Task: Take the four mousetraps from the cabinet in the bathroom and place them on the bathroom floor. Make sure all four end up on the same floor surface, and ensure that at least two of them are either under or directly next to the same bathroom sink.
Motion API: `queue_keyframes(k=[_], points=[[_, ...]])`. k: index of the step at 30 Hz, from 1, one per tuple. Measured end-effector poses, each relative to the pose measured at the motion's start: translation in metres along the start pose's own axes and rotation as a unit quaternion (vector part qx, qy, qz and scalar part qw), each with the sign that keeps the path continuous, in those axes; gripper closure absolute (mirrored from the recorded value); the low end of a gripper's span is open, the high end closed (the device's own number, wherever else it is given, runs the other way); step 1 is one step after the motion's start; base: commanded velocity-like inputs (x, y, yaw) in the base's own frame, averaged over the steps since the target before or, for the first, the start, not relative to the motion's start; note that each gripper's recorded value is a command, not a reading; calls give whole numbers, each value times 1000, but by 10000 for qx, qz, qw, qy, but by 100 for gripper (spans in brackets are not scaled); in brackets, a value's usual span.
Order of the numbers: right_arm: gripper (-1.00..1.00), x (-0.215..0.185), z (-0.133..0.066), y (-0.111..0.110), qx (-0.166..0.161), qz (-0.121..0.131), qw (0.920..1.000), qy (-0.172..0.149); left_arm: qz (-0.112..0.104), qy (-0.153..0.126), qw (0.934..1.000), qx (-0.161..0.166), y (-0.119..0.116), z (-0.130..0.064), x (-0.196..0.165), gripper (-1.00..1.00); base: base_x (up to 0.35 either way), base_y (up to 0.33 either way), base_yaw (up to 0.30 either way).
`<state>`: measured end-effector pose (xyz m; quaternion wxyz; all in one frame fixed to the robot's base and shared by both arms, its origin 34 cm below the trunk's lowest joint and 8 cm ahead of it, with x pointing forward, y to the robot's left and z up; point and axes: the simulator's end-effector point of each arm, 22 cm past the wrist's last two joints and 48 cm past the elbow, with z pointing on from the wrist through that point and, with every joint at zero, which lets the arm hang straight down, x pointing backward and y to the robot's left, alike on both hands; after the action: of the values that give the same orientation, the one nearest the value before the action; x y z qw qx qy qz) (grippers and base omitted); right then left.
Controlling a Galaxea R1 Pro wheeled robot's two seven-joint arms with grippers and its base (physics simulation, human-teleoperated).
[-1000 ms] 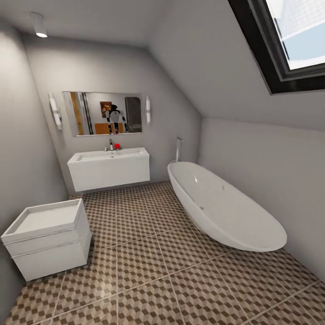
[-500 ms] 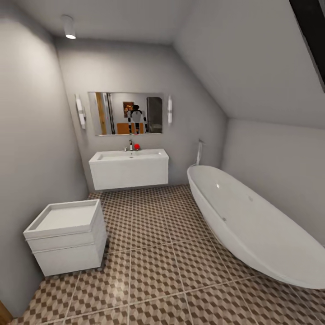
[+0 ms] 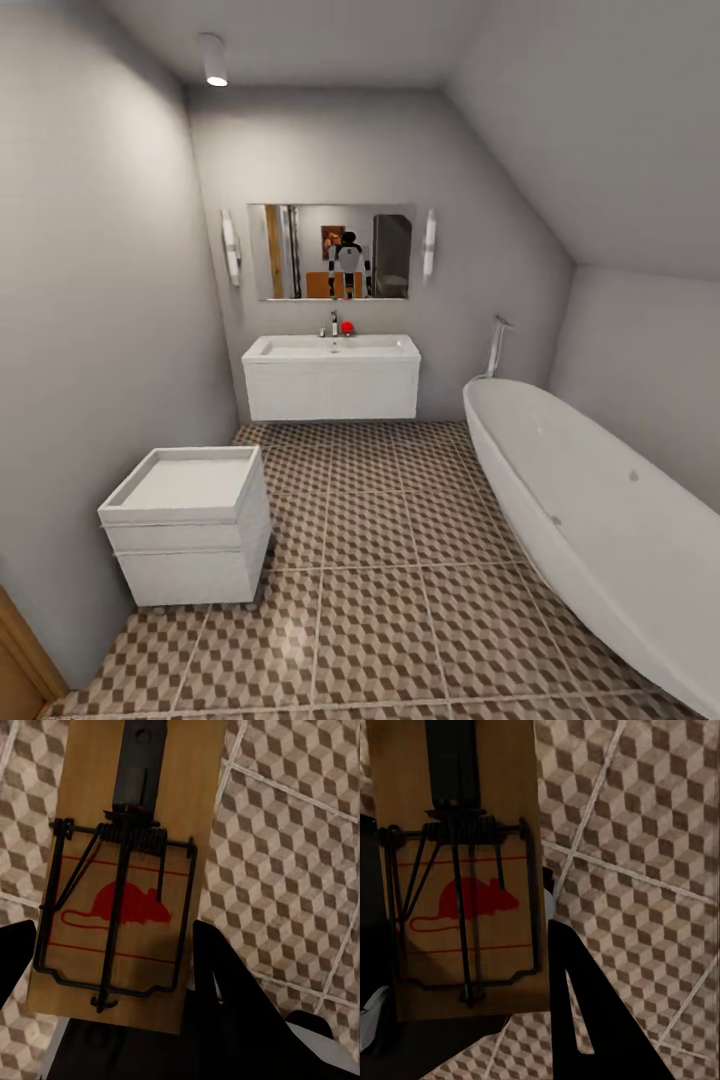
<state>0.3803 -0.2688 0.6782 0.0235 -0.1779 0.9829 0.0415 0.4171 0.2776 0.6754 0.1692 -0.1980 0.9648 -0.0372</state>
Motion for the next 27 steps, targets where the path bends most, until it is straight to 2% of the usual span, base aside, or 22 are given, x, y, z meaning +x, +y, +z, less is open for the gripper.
queue_keyframes(k=[8, 27], points=[[100, 0, 0, 0, -4, 4, 10000, -3, 1, 0, 10000, 1, 0, 0, 0, 100, 334, 0, 206], [100, 0, 0, 0, -13, 18, 10000, -7, 3, 4, 10000, -1, 0, 0, 0, 100, 334, 0, 13]])
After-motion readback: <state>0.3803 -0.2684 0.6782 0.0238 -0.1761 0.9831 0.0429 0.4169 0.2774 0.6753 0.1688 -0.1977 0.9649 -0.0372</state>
